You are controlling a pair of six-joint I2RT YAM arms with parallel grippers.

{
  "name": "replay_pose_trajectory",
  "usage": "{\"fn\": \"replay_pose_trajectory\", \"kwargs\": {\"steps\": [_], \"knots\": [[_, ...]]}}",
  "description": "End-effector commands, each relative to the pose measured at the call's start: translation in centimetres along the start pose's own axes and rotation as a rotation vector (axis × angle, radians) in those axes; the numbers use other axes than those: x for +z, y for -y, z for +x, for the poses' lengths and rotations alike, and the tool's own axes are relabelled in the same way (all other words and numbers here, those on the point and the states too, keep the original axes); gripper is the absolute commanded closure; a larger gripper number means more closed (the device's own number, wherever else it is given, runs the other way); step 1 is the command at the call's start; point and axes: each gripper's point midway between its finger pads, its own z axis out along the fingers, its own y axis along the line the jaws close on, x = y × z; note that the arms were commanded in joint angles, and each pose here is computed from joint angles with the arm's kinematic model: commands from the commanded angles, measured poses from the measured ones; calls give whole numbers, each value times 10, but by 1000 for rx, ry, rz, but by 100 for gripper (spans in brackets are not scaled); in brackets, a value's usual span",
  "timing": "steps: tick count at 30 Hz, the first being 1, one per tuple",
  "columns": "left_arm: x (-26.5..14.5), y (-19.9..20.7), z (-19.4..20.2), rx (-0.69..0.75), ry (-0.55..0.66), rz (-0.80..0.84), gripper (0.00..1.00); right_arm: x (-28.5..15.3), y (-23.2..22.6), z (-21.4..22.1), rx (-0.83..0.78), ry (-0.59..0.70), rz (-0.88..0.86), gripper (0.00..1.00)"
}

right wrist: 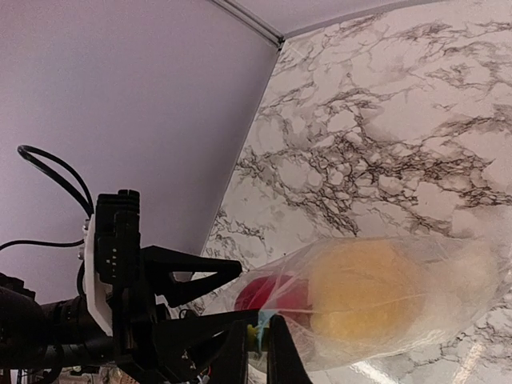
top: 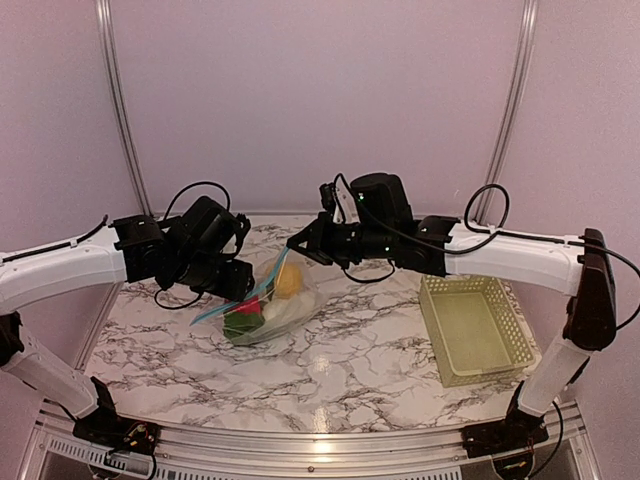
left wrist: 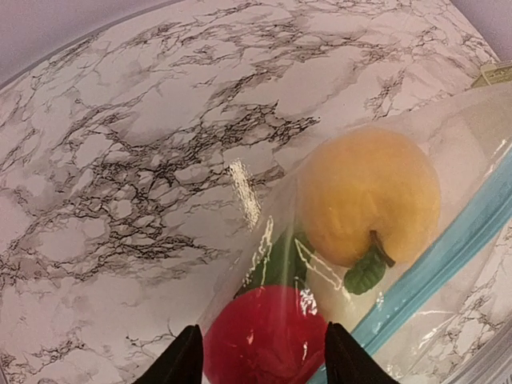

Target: Open the zip-top bag and remove the fake food

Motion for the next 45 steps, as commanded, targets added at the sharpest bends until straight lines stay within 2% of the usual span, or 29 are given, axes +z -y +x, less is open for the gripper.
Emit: {"fn": "replay_pose_trajectory", "kwargs": {"steps": [1,8,11,17,21,22,26,31,36,45], "knots": [[14,12,1,-11,-25,53,52,6,-8,-8,-24,11,-13,100],[5,21,-4,-58,-8,129,89,14,5,-8,-40,7,30,100],[-5,32,-9,-93,11,206,99,13,12,-11,-48,16,55,100],[-22,49,-17,-233,44,341,100,6,26,-21,-79,49,118,94],[-30,41,-20,-283,73,324,100,1,35,-27,-93,69,157,94],[-31,35,-20,-270,78,288,98,1,37,-27,-93,68,157,94],[-37,18,-12,-185,53,192,71,2,38,-28,-93,66,158,96],[-53,-18,6,-87,22,27,54,6,44,-29,-88,59,164,97],[-66,-41,20,-44,-1,-57,52,8,47,-30,-87,57,164,97],[-60,-32,43,27,-73,-33,47,9,49,-29,-82,57,168,97]]}}
